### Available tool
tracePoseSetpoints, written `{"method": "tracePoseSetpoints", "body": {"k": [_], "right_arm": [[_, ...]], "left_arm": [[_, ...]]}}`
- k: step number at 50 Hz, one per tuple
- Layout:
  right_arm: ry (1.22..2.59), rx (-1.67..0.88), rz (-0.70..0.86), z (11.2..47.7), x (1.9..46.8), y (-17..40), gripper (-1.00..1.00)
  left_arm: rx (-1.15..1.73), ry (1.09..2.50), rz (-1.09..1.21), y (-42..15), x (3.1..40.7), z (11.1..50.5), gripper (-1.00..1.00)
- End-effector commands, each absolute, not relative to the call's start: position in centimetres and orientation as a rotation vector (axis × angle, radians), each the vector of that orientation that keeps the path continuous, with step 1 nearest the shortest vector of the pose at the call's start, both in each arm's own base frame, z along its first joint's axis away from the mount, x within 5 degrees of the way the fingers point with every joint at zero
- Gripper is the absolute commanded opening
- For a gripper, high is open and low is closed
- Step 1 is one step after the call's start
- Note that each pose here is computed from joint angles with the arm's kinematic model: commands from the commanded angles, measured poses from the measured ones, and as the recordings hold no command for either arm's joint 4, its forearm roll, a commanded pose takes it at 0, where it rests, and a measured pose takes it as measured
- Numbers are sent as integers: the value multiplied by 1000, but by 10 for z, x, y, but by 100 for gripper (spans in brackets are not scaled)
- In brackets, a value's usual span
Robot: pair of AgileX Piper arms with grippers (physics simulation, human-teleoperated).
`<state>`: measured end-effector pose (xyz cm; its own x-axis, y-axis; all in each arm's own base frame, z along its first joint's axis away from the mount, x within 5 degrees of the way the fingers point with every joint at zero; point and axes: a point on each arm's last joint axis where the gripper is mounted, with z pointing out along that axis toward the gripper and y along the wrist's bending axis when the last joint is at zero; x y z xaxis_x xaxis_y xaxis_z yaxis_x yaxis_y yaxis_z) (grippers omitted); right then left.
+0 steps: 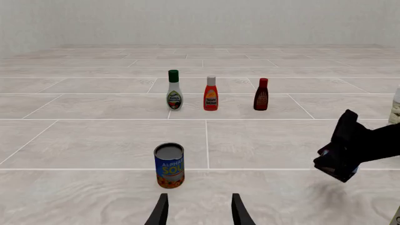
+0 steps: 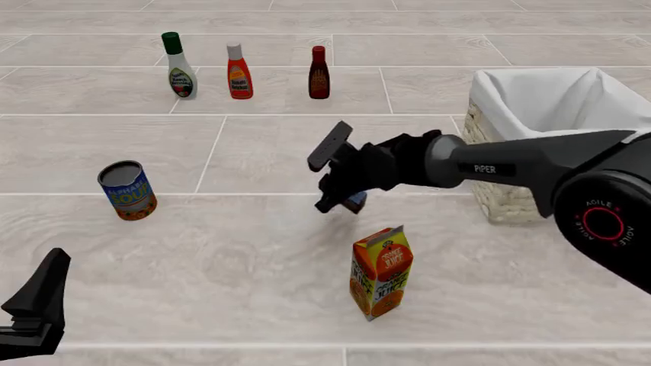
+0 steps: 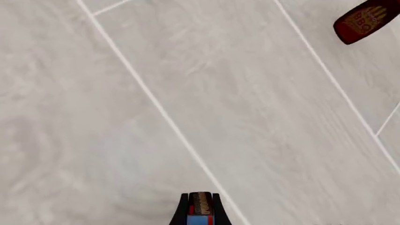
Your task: Pick the chocolate pudding and place it in the basket.
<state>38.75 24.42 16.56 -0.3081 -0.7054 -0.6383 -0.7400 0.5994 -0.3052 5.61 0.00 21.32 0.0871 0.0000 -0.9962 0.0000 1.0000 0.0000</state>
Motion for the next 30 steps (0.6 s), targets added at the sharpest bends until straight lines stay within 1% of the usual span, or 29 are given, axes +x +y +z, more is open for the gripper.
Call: {"method": "tracePoseSetpoints", "body": {"k": [1, 11, 19, 24, 30], "right_arm": [[1980, -1087, 33, 198, 396, 233, -100], [1945, -1002, 46, 221, 400, 227, -100], [1901, -904, 52, 246, 407, 216, -100], [1880, -886, 61, 255, 404, 216, -100], [1823, -835, 75, 278, 398, 211, -100]], "left_arm": [[0, 1484, 0, 0, 56, 213, 100], [0, 1484, 0, 0, 56, 213, 100], [0, 1484, 0, 0, 56, 213, 100], [0, 1484, 0, 0, 56, 213, 100], [0, 1484, 0, 0, 56, 213, 100]]}}
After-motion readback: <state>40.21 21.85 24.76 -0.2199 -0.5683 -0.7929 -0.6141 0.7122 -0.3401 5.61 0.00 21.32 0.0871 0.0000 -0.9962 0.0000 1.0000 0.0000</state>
